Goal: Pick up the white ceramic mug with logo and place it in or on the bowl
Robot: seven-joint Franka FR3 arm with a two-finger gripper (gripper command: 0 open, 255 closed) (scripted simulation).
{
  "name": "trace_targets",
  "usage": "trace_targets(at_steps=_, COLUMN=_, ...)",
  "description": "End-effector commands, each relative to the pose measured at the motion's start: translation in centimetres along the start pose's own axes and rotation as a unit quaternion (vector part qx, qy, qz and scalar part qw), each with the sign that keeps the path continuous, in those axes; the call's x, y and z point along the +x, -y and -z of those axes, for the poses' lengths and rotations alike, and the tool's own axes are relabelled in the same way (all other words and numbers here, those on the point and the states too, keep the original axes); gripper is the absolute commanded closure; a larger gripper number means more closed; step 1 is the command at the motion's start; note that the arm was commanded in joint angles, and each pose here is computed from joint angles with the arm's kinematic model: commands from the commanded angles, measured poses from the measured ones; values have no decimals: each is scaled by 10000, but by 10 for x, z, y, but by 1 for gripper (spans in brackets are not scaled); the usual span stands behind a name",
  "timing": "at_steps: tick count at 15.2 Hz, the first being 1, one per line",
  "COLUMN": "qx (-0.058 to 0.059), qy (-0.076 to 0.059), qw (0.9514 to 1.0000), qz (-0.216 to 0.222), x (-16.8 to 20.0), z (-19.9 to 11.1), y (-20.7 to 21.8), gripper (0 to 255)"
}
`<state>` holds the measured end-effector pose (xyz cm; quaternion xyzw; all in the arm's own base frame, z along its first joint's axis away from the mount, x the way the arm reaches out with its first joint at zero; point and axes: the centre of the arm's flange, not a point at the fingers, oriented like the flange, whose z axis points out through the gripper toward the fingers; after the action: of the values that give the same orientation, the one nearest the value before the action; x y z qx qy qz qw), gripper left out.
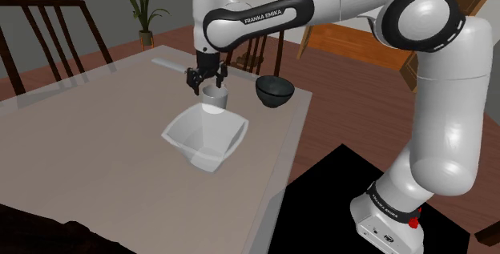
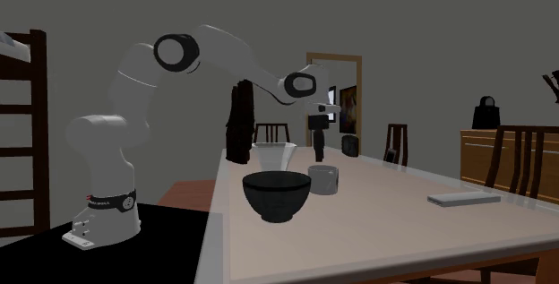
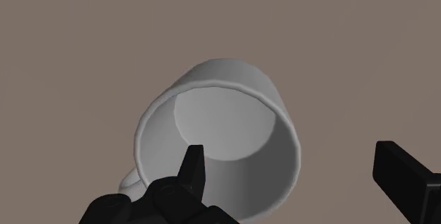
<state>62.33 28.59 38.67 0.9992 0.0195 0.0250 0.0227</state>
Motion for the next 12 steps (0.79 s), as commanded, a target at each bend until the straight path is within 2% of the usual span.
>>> trace_targets(at_steps=1, qx=2, qy=20, qw=10000, qz=-14, x=14, z=-12, y=8, gripper=0)
trace_targets(at_steps=8, qx=2, qy=20, qw=10000, qz=-14, x=13, z=-52, y=8, gripper=0)
trace_targets(at_steps=12, qx=2, qy=20, qw=10000, qz=-14, x=13, z=-52, y=8, gripper=0)
